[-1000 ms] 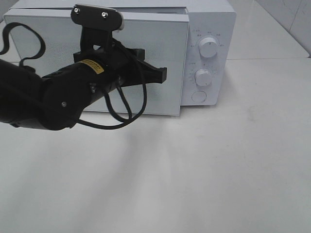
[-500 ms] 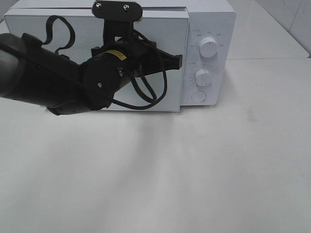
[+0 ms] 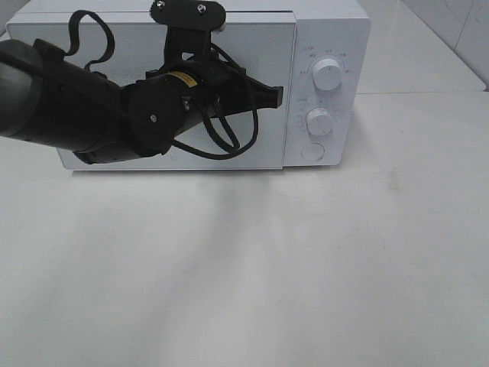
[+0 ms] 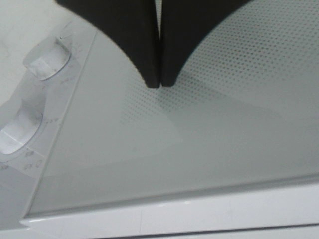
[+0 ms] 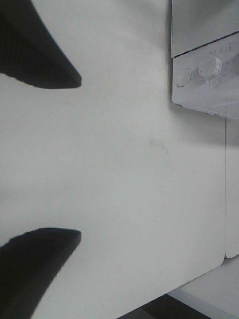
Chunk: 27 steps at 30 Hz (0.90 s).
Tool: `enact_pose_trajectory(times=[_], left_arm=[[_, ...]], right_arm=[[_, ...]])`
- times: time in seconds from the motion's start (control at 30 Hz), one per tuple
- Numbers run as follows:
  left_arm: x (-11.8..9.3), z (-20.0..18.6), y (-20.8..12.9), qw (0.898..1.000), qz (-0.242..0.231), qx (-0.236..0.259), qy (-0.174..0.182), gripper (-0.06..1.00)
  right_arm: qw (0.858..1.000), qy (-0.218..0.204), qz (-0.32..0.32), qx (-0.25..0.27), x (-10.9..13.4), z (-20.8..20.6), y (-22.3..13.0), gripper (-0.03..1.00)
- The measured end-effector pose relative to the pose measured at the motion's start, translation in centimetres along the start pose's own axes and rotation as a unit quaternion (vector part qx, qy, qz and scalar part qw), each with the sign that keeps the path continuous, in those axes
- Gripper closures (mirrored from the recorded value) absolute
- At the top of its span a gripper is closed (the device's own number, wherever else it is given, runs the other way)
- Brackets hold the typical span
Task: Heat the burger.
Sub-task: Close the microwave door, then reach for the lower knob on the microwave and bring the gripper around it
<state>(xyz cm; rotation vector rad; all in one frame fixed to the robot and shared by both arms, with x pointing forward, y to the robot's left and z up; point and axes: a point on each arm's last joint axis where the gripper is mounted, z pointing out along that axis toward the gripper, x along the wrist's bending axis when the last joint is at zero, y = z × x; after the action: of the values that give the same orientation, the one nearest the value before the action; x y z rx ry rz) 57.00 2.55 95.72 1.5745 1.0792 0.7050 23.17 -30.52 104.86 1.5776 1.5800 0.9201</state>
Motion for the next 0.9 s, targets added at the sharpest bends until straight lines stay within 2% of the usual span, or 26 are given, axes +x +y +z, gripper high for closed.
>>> enact_pose_trajectory(times=[0.37,0.57,0.63,0.73,0.8,0.83,0.9], left_arm=[[0.3,0.4,0.1,1.0,0.005,-0.003,0.002,0.94],[0.3,-0.1,0.6,1.0,-0.004,0.022,-0.009,0.94],[0.8,-1.1,1.3,0.998,-0.016,0.051,-0.018,0.94],[0.7,-1.5,1.4,0.998,-0.016,0.063,-0.024,0.94],[0.6,-2.6,0.8,0.993,-0.016,0.11,-0.042,0.93],[0.6,-2.6,0.8,0.993,-0.016,0.11,-0.042,0.93],[0.4,-3.6,0.2,0.985,-0.015,0.159,-0.061,0.78]], right_arm=[[1.0,0.0,0.0,0.0,0.0,0.0,0.0,0.22],[1.0,0.0,0.0,0.0,0.0,0.0,0.0,0.22],[1.0,0.0,0.0,0.0,0.0,0.0,0.0,0.22],[1.0,0.0,0.0,0.0,0.0,0.0,0.0,0.22],[1.0,0.0,0.0,0.0,0.0,0.0,0.0,0.22],[1.0,0.0,0.0,0.0,0.0,0.0,0.0,0.22],[1.0,0.0,0.0,0.0,0.0,0.0,0.0,0.22]])
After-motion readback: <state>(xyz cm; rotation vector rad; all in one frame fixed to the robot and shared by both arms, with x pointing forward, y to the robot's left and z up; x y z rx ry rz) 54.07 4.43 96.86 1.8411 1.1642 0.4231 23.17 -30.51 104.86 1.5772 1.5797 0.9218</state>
